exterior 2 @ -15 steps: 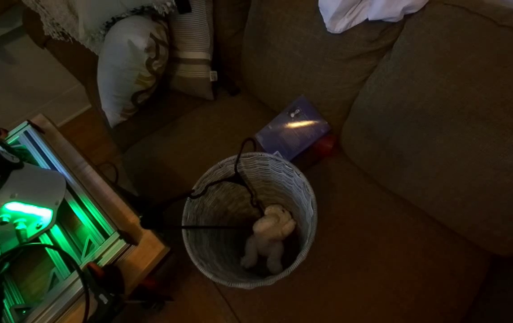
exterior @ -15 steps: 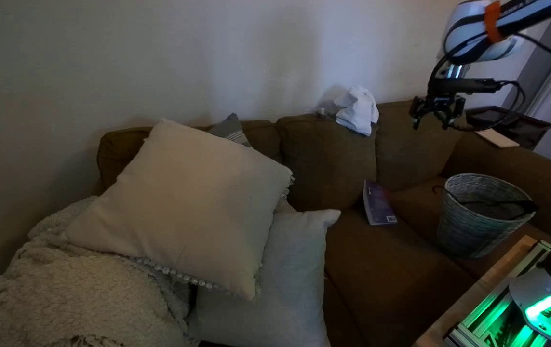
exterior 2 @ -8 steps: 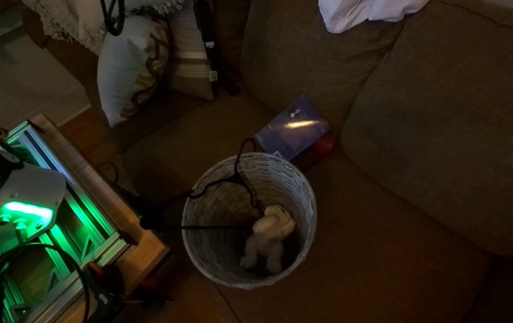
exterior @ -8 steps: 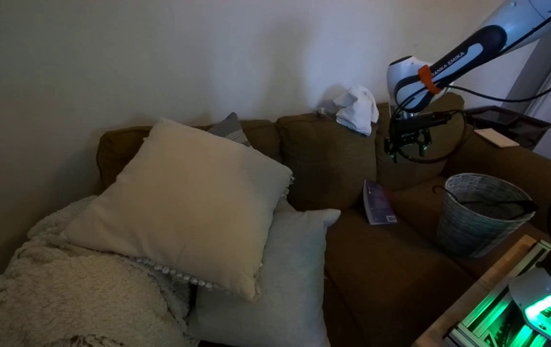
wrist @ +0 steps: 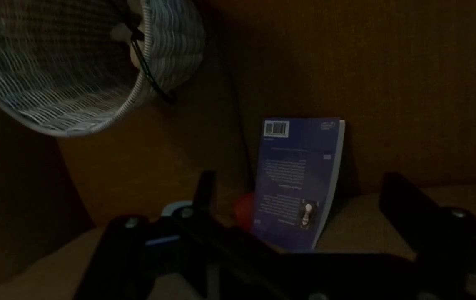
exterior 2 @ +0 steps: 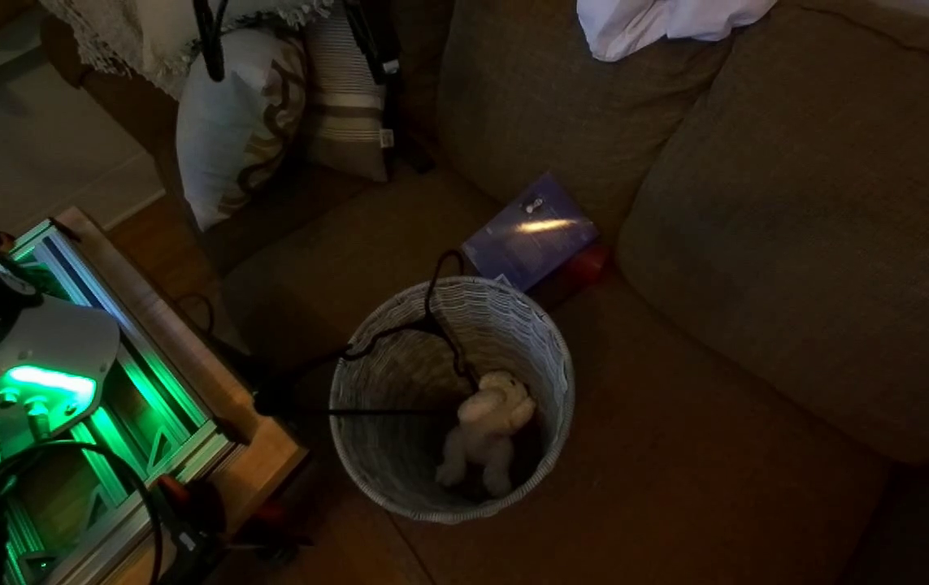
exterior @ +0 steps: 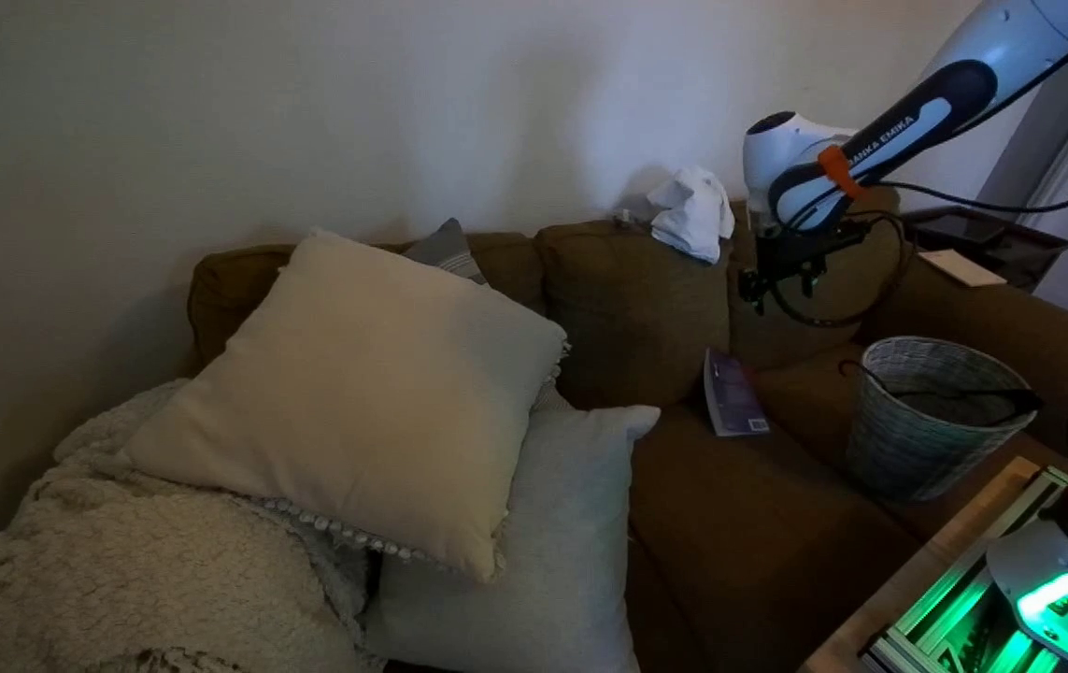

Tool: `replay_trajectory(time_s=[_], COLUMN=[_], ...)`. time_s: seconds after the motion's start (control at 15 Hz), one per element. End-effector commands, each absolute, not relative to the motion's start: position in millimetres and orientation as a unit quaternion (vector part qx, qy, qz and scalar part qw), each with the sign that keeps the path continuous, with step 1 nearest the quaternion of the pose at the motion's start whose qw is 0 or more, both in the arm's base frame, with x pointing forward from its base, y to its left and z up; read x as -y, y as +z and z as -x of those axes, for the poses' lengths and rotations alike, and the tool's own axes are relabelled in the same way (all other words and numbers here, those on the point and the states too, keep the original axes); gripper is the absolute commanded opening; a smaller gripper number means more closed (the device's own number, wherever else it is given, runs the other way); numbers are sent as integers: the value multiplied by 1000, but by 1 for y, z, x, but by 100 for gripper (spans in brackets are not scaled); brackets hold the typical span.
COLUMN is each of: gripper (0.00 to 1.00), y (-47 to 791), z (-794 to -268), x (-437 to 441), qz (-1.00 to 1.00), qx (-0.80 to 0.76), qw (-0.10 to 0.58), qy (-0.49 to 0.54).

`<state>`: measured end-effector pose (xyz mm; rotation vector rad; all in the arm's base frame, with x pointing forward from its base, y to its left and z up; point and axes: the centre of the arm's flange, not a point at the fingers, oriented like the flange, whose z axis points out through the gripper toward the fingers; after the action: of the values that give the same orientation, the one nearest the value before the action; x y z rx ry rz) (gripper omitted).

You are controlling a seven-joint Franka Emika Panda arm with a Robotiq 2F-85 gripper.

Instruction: Put the book in the basket

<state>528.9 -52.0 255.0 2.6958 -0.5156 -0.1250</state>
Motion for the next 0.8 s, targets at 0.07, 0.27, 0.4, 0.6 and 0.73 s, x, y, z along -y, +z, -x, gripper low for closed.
replay_trajectory(time_s=[0.07,0.27,0.4,0.6,0.73], gripper=[100,100,100,100,100], y=[167,113,86,52,43], z=[-518,-529,-544,-573,-591], x=[32,41,55,74,79], qz=[-972,-978,-984,-983,-982], qx=[52,-39,-51,-7,39], qw=[226,203,171,165,144], qy=[-18,-8,-27,-79,-117])
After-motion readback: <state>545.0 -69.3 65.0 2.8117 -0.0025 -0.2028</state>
